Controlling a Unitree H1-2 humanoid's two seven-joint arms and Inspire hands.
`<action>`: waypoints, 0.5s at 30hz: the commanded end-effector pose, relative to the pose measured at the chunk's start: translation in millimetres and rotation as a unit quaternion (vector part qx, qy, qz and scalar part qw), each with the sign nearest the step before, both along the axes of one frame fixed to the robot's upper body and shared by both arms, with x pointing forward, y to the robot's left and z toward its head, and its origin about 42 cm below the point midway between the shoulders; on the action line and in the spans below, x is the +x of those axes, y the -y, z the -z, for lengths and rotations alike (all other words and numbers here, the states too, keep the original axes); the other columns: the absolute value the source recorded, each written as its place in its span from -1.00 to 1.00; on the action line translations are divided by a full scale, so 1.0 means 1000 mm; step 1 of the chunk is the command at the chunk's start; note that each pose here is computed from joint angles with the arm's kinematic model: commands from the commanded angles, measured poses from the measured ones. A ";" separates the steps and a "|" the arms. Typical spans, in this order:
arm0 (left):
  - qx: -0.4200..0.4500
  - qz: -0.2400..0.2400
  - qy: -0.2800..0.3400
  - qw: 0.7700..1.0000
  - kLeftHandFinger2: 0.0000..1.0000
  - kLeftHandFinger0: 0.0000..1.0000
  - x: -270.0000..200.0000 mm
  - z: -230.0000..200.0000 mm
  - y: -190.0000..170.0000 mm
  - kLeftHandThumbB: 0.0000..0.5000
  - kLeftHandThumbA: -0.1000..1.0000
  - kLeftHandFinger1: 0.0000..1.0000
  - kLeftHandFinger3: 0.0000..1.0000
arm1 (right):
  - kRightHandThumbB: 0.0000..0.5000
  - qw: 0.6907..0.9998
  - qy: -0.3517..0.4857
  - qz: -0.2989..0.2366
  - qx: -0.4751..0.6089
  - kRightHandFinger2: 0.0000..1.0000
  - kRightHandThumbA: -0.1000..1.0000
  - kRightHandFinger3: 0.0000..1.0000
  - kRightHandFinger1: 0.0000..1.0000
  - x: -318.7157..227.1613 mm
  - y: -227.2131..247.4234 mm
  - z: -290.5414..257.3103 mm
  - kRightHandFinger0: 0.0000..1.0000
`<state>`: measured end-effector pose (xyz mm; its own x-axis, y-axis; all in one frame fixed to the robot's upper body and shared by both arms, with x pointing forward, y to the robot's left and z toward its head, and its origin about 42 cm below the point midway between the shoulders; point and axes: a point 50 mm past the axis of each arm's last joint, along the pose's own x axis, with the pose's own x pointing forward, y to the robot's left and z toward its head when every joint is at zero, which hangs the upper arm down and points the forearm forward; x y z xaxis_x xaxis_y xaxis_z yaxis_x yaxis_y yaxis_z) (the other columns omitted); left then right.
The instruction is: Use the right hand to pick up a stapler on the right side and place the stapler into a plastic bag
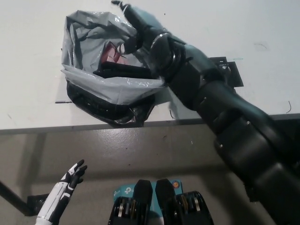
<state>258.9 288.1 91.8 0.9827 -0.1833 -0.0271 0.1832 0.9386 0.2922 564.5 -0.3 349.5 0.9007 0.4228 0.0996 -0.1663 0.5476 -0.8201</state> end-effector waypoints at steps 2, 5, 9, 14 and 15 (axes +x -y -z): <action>0.007 0.009 0.012 1.000 1.00 1.00 0.001 -0.004 -0.004 -0.29 1.00 1.00 1.00 | 0.68 0.983 0.174 -0.017 0.063 1.00 0.69 1.00 1.00 0.003 0.015 -0.082 1.00; 0.005 0.009 0.012 1.000 1.00 1.00 -0.003 -0.001 -0.002 -0.39 1.00 1.00 1.00 | 0.67 0.973 0.192 -0.023 0.125 1.00 0.60 1.00 1.00 0.001 0.033 -0.091 1.00; 0.007 0.006 0.015 1.000 1.00 1.00 -0.002 -0.001 -0.002 -0.47 1.00 1.00 1.00 | 0.65 0.943 0.238 -0.063 0.224 1.00 0.87 1.00 1.00 -0.032 0.077 -0.121 1.00; 0.008 0.001 0.023 1.000 1.00 1.00 0.009 -0.008 -0.009 -0.53 1.00 1.00 1.00 | 0.58 0.904 0.300 -0.104 0.287 1.00 0.86 1.00 1.00 -0.114 0.131 -0.144 1.00; 0.008 -0.001 0.027 1.000 1.00 1.00 0.013 -0.010 -0.011 -0.56 1.00 1.00 1.00 | 0.50 0.894 0.320 -0.112 0.293 1.00 0.86 1.00 1.00 -0.138 0.146 -0.144 1.00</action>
